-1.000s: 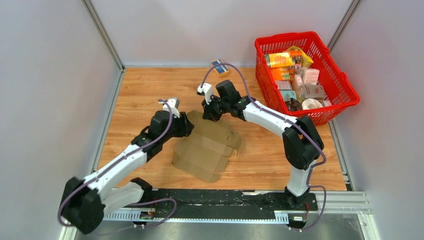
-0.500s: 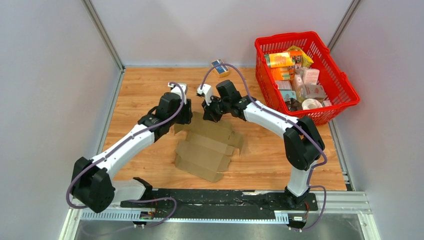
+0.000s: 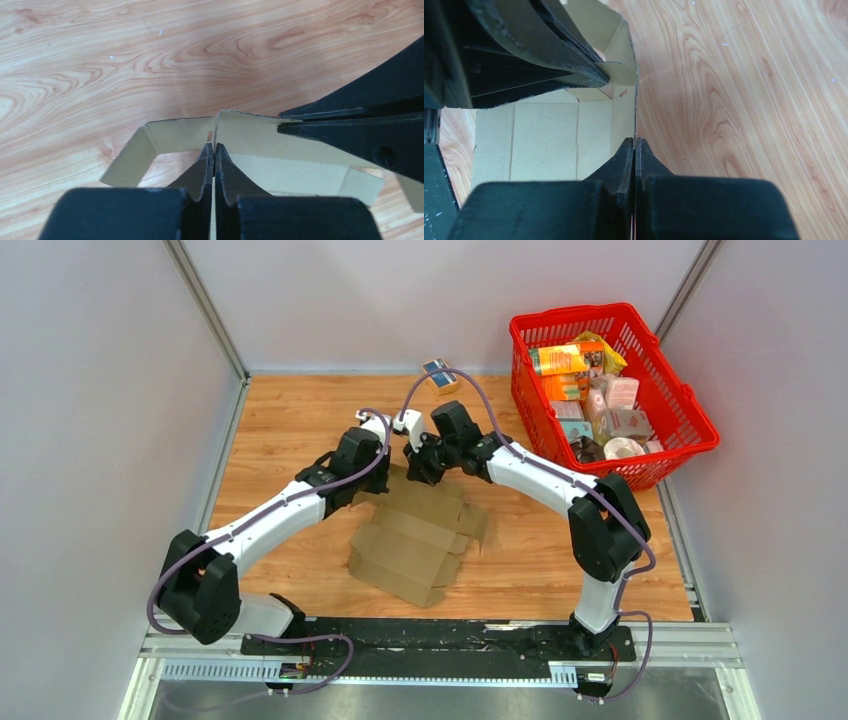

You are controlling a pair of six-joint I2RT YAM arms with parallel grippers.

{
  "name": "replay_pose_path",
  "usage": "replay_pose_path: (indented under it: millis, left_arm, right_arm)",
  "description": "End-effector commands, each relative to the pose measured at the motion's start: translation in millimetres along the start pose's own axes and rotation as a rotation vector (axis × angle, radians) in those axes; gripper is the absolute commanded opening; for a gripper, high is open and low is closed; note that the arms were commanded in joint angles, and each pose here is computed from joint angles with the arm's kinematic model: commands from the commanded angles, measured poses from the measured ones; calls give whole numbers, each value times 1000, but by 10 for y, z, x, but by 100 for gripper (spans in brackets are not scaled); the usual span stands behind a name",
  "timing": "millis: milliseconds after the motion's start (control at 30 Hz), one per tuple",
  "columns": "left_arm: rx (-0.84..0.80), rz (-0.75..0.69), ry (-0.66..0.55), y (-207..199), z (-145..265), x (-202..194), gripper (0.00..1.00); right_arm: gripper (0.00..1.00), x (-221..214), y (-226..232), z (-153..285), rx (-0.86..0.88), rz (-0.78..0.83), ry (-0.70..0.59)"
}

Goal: Fold the paper box

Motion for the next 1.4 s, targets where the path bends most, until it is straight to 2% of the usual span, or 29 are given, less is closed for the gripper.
replay_pose_path:
  millis: [0,67,100,133,167,200,233,267,300,400,433,467,600,700,833,1033,1233,1300,1367]
  left_arm:
    - [118,-9,-81,35,0,162,0]
    - [176,-9,-135,59,9,146,0]
    - [184,-4,-169,56,51,168,0]
    - [188,-3,-192,25,76,171,0]
    - [217,18,-219,46,74,153,0]
    - [222,26,-244,38,112,171,0]
    - [224,25,-259,11,125,164,0]
    - [257,40,-280,33,128,152,0]
    - [271,47,-291,39,145,158,0]
    - [309,78,-309,60,165,140,0]
    - [313,95,-315,58,171,131,0]
    - [332,104,-316,81,178,111,0]
    - [346,160,-334,106,196,41,0]
    - [331,195,-360,98,195,27,0]
    - [343,211,-364,113,205,-8,0]
    - [345,231,-393,135,261,7,0]
    - [332,241,-401,117,232,-1,0]
    - [326,241,-409,117,231,-24,0]
    - [322,241,-412,117,212,-51,0]
  right_arm:
    - [0,262,30,134,-84,21,-79]
    - [3,311,30,177,-130,-19,-78]
    - [27,336,-28,252,-238,-52,-79]
    - [42,429,-11,326,-293,-139,-101]
    - [51,460,-38,414,-358,-194,-101]
    - [65,399,-110,619,-513,-292,-65]
    - [73,415,-91,728,-582,-466,-95]
    - [80,532,-77,897,-635,-538,-133]
    - [84,472,-22,1087,-687,-619,-106]
    - [93,622,189,1345,-641,-813,-210]
    - [94,629,238,1369,-621,-887,-238]
    - [94,581,300,1321,-594,-1053,-266]
    - [93,743,577,1166,-271,-1463,-428]
    - [91,754,532,1021,-223,-1697,-472]
    - [81,864,526,845,-229,-1818,-513]
    - [72,744,420,410,-261,-1978,-450]
    - [66,676,271,295,-343,-2008,-497]
    - [58,728,237,279,-342,-2010,-523]
    - [57,696,206,229,-380,-2014,-504]
Point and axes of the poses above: each gripper's point midway between its finger pads, its own z axis back along the fingers, its own y axis along the line the jaws close on, x = y × z, the point moved 5 cm from there along z, back along the fingers, and after that the axes turned 6 degrees about -z, right-handed, at the moved point
